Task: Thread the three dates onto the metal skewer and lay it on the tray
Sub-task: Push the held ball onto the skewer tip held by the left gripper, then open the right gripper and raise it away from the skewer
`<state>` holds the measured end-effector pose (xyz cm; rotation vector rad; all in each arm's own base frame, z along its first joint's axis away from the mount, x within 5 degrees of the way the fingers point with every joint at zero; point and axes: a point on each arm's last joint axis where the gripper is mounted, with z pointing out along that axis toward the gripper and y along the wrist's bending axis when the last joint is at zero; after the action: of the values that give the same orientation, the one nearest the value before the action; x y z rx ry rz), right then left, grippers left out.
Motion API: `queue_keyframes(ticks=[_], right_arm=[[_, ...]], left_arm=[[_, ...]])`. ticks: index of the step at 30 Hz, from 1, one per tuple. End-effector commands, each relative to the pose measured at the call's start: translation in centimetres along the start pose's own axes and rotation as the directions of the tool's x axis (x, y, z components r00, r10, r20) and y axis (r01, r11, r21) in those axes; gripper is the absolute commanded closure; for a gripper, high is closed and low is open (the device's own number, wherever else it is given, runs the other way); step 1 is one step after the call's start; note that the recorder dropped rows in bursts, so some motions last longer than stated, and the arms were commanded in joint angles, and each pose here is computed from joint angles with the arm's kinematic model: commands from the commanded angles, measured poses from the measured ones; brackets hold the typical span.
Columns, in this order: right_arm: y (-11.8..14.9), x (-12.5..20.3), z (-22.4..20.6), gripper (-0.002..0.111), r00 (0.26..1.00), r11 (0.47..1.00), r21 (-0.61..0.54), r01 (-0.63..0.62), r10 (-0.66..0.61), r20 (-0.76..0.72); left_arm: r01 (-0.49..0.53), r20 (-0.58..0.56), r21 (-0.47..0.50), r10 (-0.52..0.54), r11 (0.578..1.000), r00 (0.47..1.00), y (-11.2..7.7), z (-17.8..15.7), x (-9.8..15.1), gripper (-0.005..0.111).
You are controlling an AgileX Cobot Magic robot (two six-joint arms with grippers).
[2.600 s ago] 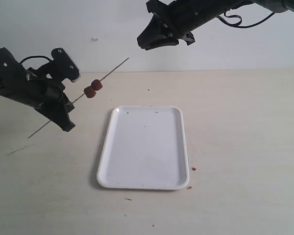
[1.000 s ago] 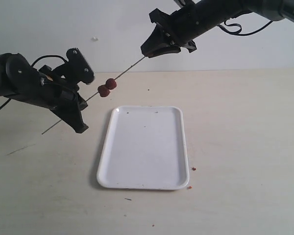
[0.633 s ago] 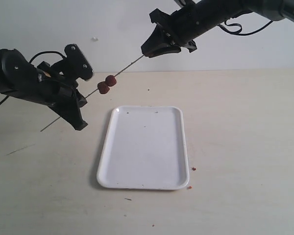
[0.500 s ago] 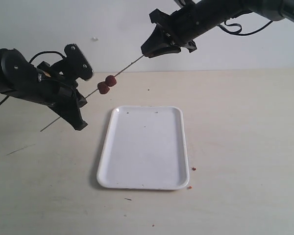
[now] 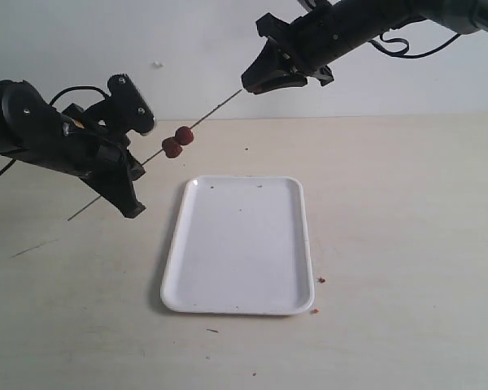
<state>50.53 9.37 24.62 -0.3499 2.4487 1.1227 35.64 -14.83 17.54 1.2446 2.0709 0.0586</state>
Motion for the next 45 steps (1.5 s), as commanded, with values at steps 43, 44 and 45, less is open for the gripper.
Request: queue_keyframes(ticks=[43,44,45], right_arm=[[2.0,0.2,1.6,0.087,0.999,0.999,-0.039,0.033,-0.034,-0.02],[2.2,0.2,1.8,0.087,0.999,0.999,-0.041,0.036,-0.036,-0.023],[2.2,0.2,1.8,0.087,0.999,0.999,-0.039,0.036,-0.037,-0.024]], left_arm=[[-0.03,0.059,-0.016,0.031,0.999,0.998,-1.3,-0.4,-1.8,0.107],[-0.031,0.062,-0.019,0.032,0.999,0.998,-1.3,-0.4,-1.8,0.107],[-0.032,0.065,-0.022,0.033,0.999,0.997,-1.3,-0.4,-1.9,0.107]])
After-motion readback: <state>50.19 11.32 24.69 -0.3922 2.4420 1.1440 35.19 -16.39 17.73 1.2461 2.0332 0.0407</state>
